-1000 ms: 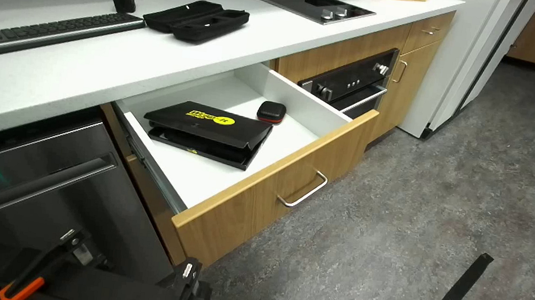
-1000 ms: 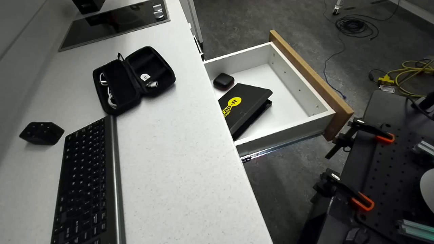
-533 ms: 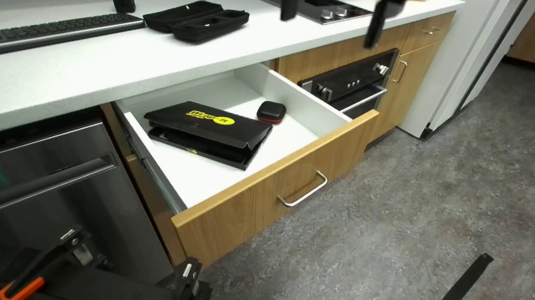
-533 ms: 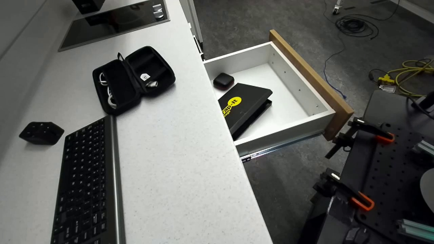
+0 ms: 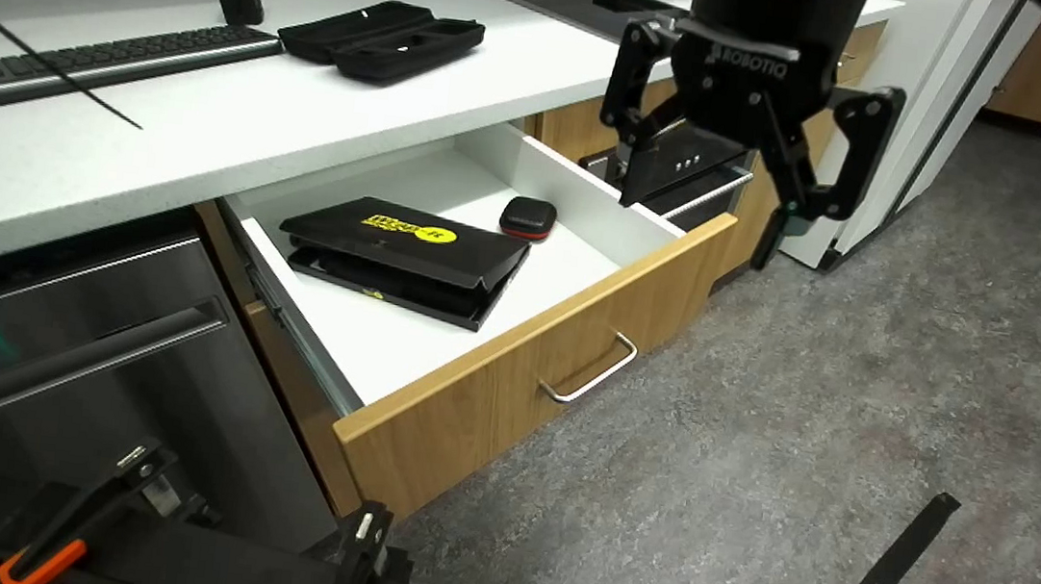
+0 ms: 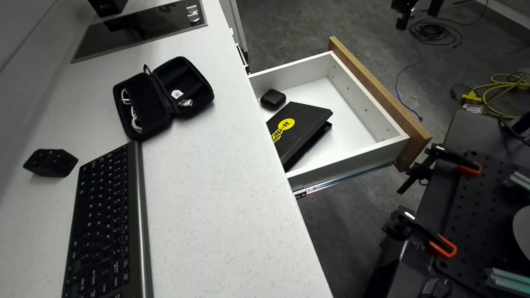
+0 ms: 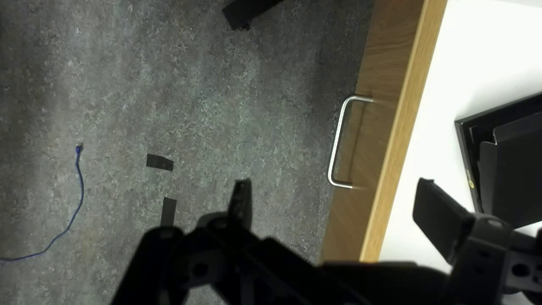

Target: Close the open drawer

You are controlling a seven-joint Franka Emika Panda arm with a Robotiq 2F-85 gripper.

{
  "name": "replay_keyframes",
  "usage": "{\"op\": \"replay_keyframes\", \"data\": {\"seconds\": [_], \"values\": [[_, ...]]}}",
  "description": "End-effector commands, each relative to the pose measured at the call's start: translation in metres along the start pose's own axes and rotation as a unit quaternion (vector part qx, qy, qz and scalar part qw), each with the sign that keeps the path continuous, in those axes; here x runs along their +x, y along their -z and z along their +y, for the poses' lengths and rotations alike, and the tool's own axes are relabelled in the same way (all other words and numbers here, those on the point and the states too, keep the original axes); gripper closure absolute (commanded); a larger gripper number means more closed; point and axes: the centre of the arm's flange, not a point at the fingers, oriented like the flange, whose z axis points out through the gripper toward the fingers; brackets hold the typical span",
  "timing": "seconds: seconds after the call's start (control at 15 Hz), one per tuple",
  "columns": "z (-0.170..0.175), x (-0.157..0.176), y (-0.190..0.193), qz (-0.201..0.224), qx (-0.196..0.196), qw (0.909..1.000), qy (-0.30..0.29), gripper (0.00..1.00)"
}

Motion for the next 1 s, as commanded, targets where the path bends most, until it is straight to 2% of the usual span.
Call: {"op": "replay_keyframes", "data": {"seconds": [0.0, 0.07, 0.2, 0.33, 0.6, 0.93], "values": [[0.0, 0.001, 0.001, 0.001, 0.0, 1.0, 0.0, 0.0], [0.0, 0.001, 0.002, 0.003, 0.0, 1.0, 0.0, 0.0], [-0.003, 0.008, -0.014, 0.022, -0.03, 0.999, -0.025, 0.0], [0.005, 0.026, -0.036, 0.029, -0.048, 0.9962, -0.067, 0.0], [0.029, 0.051, -0.077, 0.022, -0.083, 0.9877, -0.131, 0.0], [0.047, 0.079, -0.121, -0.002, -0.113, 0.9774, -0.179, 0.0]]}}
